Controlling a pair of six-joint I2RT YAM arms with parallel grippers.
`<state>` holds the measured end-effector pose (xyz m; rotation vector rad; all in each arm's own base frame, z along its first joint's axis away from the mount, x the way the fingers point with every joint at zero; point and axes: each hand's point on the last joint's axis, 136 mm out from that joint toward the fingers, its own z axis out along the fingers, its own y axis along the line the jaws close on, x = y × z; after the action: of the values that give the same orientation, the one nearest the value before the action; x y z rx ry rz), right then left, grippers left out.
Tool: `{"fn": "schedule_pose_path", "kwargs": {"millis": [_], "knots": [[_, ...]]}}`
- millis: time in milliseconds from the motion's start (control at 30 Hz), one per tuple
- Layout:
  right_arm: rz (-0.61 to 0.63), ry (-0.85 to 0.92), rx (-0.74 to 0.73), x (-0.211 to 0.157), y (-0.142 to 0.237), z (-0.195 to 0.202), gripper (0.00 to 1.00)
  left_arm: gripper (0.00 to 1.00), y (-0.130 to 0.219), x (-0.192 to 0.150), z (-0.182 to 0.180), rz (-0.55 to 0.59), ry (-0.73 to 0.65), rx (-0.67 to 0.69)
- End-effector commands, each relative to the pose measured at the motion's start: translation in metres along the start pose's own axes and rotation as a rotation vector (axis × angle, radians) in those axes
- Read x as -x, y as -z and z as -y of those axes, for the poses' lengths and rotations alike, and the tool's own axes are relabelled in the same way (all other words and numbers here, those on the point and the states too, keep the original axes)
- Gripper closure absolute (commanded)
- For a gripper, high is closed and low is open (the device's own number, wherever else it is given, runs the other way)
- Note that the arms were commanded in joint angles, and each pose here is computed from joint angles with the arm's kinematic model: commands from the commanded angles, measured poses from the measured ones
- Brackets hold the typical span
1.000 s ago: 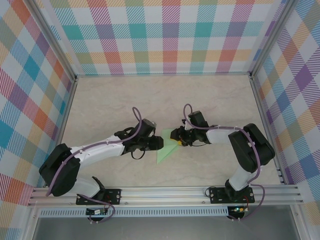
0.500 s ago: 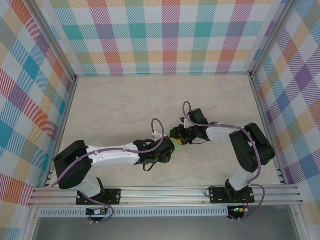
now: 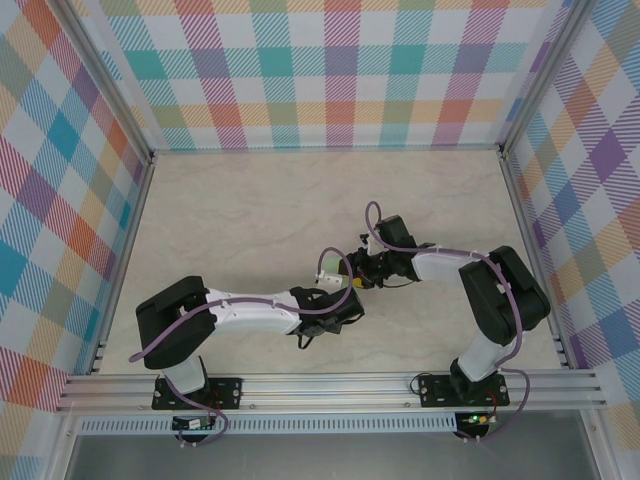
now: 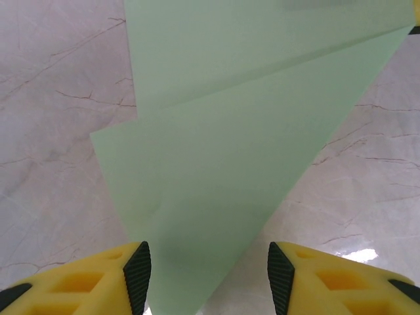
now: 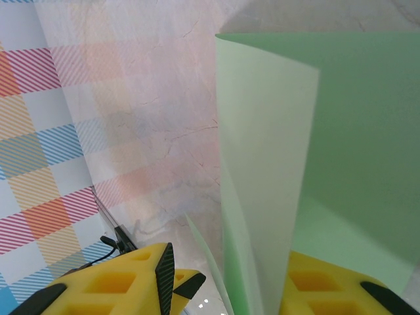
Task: Fold a paper plane with a square sheet of paper (pick it up from the middle)
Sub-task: Fourth fold the wing at the center of the table.
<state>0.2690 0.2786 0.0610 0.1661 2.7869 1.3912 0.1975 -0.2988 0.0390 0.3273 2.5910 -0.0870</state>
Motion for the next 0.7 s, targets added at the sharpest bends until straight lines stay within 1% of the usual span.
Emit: {"fn": "schedule_pose_path", "kwargs": {"millis": [0,367,467,667], "knots": [[-0.004,0.013,0.025,0.0036,0.0039,-0.0116,0.63,0.49,-0.0014,-0.0012,-0.0009,0.01,-0.015,0.036],[-0.004,0.01,0.026,0.0048,0.004,-0.0131,0.63,0.55,-0.004,-0.0019,0.0011,0.008,-0.023,0.04],[-0.005,0.004,0.022,0.0043,0.0031,-0.0108,0.63,0.61,-0.0037,-0.0027,0.0014,0.009,-0.027,0.041],[-0.01,-0.002,0.017,0.0026,0.0015,-0.007,0.63,0.69,-0.0045,-0.0032,0.0003,0.01,-0.029,0.049]]}}
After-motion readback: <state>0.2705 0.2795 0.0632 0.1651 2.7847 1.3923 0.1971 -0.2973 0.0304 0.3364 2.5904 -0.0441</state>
